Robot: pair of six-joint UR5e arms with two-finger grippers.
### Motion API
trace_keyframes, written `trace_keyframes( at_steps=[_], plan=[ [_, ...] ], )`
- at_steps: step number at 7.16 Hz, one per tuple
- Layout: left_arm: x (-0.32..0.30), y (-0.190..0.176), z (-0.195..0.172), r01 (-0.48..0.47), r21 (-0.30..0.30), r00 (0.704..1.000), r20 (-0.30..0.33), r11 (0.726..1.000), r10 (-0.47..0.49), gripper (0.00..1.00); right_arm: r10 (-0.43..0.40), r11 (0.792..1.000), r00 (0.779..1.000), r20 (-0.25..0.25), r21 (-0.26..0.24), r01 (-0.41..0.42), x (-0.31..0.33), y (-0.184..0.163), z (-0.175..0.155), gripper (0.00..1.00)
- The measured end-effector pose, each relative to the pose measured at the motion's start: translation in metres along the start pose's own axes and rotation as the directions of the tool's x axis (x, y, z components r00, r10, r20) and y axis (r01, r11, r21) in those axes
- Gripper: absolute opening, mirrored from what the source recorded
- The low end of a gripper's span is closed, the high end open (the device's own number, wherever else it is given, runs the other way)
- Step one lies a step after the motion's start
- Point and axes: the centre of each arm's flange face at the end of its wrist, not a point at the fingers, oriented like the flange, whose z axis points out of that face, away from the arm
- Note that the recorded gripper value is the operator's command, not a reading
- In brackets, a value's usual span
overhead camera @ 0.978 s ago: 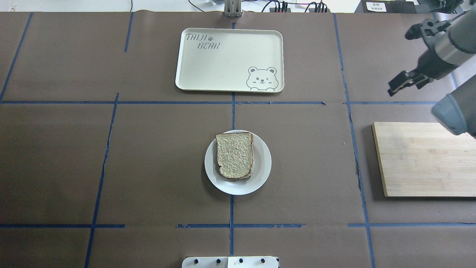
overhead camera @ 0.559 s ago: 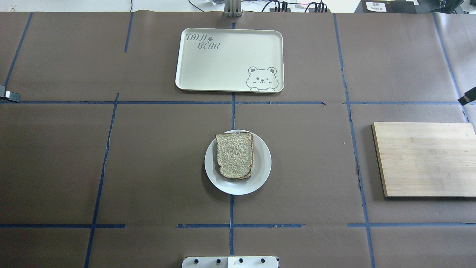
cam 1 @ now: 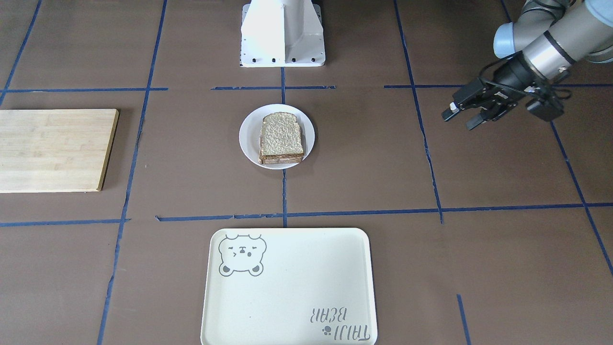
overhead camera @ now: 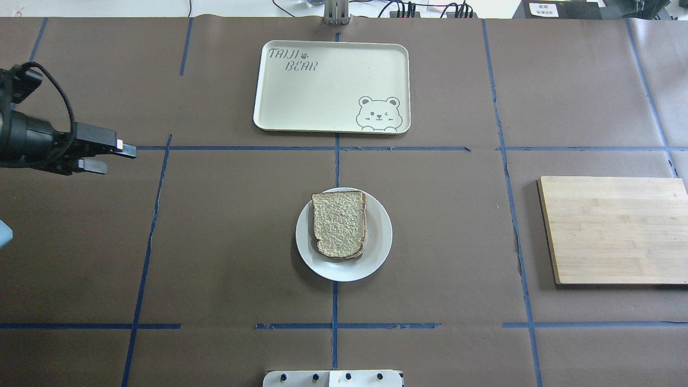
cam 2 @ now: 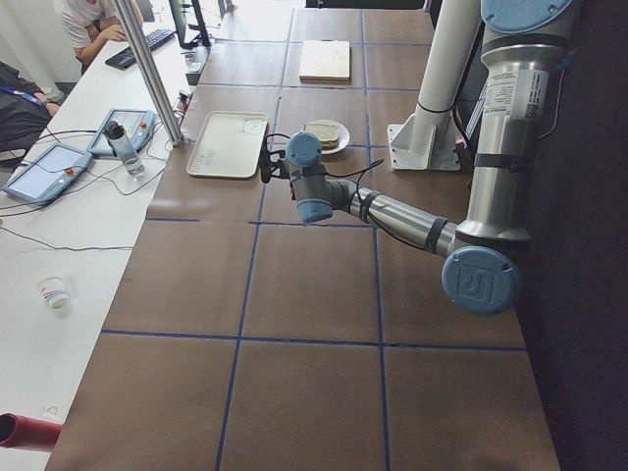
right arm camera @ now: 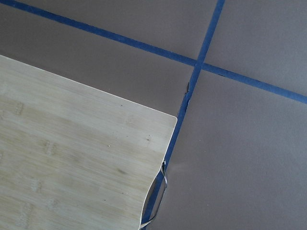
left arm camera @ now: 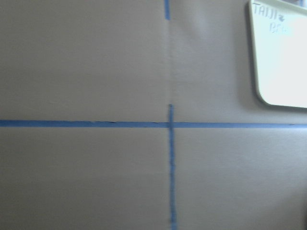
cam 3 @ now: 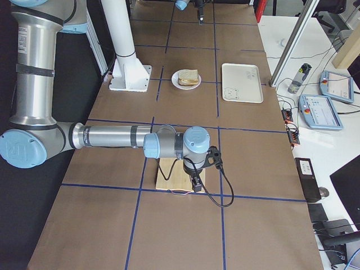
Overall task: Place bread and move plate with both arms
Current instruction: 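Reach the left gripper to the plate rim nearest it and grip it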
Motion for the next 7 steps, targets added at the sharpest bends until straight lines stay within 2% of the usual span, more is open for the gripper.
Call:
trace_keyframes(
  at_steps=[3,6,7],
  plan=[
    [0.054,0.083,0.102,0.061,0.065,0.992,-0.118,0.996,-0.053,1.0,0.01,1.0,1.0,0.002,0.0,-0.01,0.002,0.005,0.001,1.0],
    [0.092,0.149,0.168,0.14,0.084,0.973,-0.198,0.987,-0.122,1.0,0.013,1.0,1.0,0.002,0.0,-0.013,0.002,0.004,0.001,1.0],
    [0.099,0.169,0.19,0.163,0.089,0.962,-0.233,0.983,-0.139,0.97,0.014,1.0,1.0,0.003,0.0,-0.014,0.002,0.004,0.001,1.0]
  ],
)
